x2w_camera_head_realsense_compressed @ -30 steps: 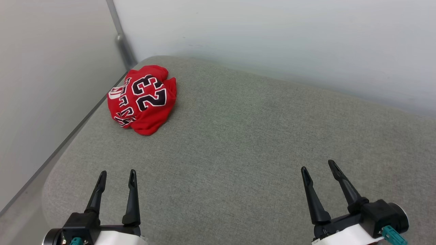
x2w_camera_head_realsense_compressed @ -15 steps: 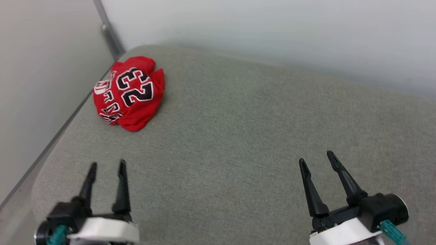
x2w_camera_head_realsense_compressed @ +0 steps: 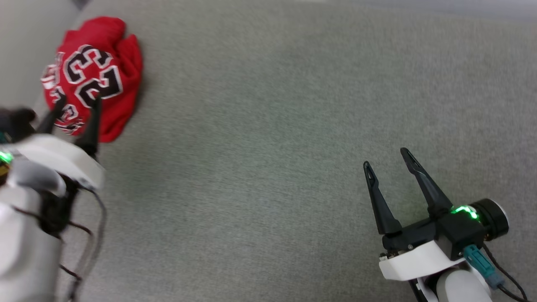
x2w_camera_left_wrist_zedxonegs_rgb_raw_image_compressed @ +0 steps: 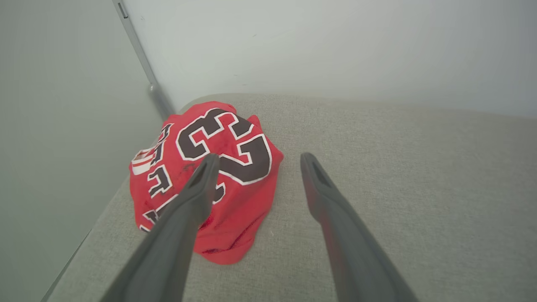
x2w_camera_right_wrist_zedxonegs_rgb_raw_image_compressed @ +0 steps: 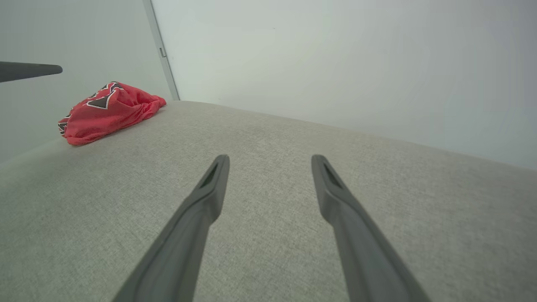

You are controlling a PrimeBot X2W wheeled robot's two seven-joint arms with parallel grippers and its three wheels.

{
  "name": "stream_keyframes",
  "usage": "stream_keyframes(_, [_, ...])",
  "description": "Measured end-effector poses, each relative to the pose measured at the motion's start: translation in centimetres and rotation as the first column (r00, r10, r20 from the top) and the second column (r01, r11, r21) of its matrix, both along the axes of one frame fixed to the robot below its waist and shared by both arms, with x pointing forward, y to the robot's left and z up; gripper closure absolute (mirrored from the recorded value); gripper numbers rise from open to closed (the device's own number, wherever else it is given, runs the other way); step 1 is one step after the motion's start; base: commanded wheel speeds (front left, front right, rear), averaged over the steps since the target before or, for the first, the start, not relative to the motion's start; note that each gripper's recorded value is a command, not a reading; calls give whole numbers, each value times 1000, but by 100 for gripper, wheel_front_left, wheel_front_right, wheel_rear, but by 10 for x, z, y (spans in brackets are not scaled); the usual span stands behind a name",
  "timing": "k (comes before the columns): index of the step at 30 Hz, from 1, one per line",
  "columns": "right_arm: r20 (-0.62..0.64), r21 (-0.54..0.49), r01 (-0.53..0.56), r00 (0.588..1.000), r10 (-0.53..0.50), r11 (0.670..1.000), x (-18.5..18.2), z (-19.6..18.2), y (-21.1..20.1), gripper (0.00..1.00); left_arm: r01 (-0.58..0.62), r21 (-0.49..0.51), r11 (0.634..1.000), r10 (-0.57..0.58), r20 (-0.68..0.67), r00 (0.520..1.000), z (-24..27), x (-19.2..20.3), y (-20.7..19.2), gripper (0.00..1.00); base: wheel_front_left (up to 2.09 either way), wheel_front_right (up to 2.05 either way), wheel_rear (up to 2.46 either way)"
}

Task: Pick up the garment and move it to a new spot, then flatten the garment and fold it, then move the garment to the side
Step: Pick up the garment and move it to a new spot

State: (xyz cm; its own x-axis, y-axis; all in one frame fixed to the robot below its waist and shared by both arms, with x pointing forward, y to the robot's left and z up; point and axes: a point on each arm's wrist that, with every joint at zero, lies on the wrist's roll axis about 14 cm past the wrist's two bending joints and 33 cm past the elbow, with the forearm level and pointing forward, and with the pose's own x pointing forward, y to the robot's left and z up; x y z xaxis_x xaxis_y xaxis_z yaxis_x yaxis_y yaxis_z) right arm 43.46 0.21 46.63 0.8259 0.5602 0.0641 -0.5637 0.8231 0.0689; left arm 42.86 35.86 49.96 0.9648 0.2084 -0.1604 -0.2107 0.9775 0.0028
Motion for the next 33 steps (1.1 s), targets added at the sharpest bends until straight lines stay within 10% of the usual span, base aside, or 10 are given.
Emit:
stream_keyframes(11, [-107,-42,64,992,-68,997,16,-54,-26,0,-26,-171,985,-72,-545,835,-62,59,34,0,0,0,0])
stream_keyframes(22, [-172,-58,90,980,-99,994,17,-85,-36,0,-217,-306,927,-93,-747,658,-113,79,39,0,0,0,0])
stream_keyframes(23, [-174,-58,90,980,-99,994,18,-87,-36,0,-217,-303,928,-100,-765,636,-120,77,38,10,0,0,0])
stream_keyframes(25, [-176,-58,92,979,-101,994,18,-89,-36,0,-218,-292,931,-105,-787,607,-127,75,38,100,0,0,0])
stream_keyframes(33, [-171,-64,90,980,-100,994,17,-85,-36,0,-204,-305,930,-111,-764,635,-125,76,38,100,0,0,0])
